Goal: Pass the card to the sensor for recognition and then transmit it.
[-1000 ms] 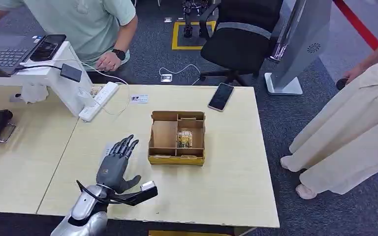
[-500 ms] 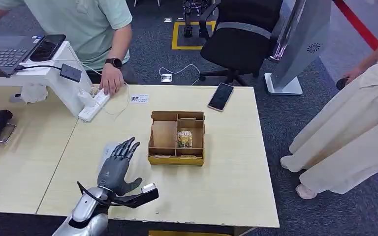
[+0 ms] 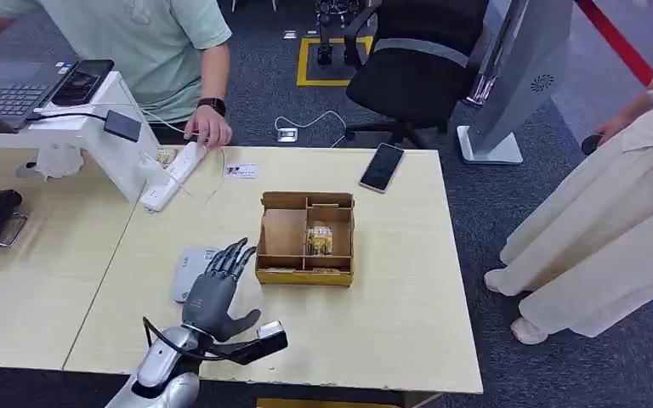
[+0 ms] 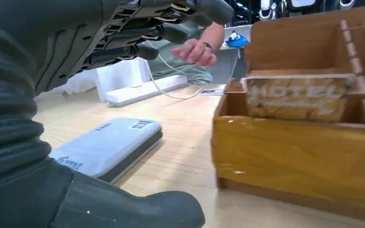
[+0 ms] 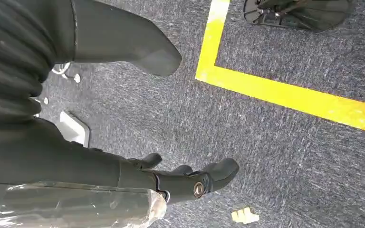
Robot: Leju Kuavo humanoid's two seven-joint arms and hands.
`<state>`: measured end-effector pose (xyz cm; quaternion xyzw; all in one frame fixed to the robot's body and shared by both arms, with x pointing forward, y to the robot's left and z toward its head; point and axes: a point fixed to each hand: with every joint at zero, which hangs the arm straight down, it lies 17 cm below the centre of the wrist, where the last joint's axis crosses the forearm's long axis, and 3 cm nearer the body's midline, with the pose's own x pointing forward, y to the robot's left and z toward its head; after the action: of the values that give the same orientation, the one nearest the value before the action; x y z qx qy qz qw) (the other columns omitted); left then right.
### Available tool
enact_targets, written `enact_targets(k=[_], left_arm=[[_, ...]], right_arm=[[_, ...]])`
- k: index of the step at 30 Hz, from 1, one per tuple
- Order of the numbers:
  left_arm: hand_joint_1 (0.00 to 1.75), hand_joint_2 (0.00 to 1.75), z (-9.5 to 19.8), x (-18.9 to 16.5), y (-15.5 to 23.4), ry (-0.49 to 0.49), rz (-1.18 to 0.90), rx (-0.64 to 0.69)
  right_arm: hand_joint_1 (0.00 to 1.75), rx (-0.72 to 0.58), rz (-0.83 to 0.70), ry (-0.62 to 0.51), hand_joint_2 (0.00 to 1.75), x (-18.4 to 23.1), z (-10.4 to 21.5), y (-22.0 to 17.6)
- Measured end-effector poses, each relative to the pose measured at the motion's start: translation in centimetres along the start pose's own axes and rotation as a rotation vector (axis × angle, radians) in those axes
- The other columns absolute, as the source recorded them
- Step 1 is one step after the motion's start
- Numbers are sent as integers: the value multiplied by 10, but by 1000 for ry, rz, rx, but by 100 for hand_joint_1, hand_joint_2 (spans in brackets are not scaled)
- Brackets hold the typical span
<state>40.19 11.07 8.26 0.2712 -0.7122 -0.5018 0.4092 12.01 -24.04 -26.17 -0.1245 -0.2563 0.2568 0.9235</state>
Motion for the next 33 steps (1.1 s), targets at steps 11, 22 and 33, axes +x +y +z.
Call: enact_targets(k=[11,22,33], left_arm=[[0,175,-21,41,4,-85,-2,34],[0,175,-42,45,0,-94,-26,31],[0,175,-49,38,-9,-80,-56,4]], right_arm=[[0,-2,6,-3,175,3,-2,-2],[0,1,17,-4,175,7,-3,-3],[0,2,18,-5,175,7,-4,-3]])
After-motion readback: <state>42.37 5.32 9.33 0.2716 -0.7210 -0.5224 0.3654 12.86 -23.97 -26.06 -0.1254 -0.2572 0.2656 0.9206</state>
